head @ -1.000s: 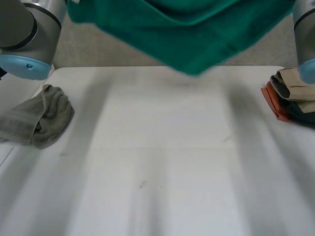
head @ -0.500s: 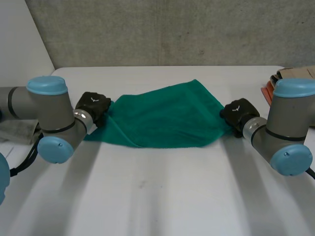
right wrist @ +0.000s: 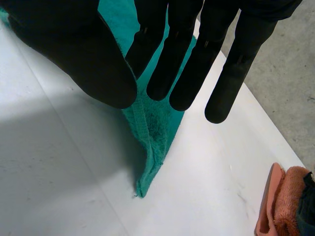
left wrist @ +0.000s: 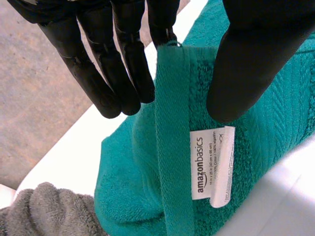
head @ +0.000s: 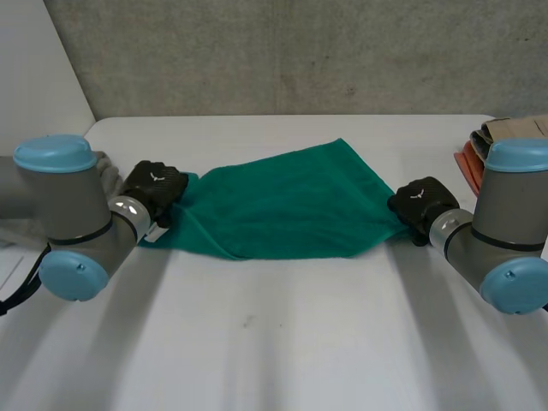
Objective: Fold the laundry.
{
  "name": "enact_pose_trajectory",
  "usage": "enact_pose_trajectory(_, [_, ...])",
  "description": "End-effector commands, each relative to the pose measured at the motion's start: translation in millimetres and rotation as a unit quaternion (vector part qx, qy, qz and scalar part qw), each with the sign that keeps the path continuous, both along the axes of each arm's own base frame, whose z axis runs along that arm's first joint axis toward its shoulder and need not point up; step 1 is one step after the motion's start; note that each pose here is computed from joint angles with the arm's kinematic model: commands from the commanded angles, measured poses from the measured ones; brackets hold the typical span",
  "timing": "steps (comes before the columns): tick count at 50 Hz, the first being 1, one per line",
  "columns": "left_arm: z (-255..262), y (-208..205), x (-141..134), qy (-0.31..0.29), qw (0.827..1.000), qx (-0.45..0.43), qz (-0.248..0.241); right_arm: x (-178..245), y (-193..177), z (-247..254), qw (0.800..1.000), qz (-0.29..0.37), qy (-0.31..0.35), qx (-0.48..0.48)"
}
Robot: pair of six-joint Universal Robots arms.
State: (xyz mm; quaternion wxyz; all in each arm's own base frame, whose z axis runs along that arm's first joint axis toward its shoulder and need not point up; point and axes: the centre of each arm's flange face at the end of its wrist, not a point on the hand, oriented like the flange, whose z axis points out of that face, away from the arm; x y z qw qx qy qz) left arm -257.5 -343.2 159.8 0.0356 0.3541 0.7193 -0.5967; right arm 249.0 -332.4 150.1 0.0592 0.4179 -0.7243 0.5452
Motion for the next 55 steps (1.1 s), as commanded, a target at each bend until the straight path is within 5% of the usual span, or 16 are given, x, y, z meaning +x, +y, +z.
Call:
enact_pose_trajectory(1, [0.2, 8.9, -1.5, -0.003, 1.0, -0.011, -0.005, 0.4, 0.3, -2.3, 1.0, 0.001, 0.002, 0.003])
enact_pose_trajectory(17, [-2.9, 10.5, 0.1, -0.025, 1.0, -0.012, -0.006, -1.7, -0.2, 0.0, 1.0, -0.001, 0.012, -0.002])
enact_pose_trajectory(25, [149.7, 65.2, 29.3, 0.076, 0.988, -0.132, 0.013, -38.7, 11.0, 77.6, 0.998, -0.029, 0.055, -0.033])
enact_pose_trajectory(34, [219.4, 92.5, 66.1, 0.107, 0.98, -0.164, 0.025, -75.3, 41.5, 192.3, 0.985, -0.079, 0.026, -0.149])
enact_pose_trajectory(42, [198.6, 81.3, 76.9, 0.088, 0.992, -0.082, 0.048, -75.3, 56.1, 201.0, 0.995, -0.044, 0.015, -0.093])
enact_pose_trajectory(49, [132.9, 52.8, 49.1, 0.066, 0.997, 0.023, 0.025, -56.3, 33.6, 143.4, 0.998, -0.01, 0.06, -0.003])
enact_pose_trajectory(55, [87.1, -2.9, 32.8, 0.033, 0.997, 0.022, 0.067, -41.2, -3.7, 107.7, 0.994, -0.024, 0.109, -0.013])
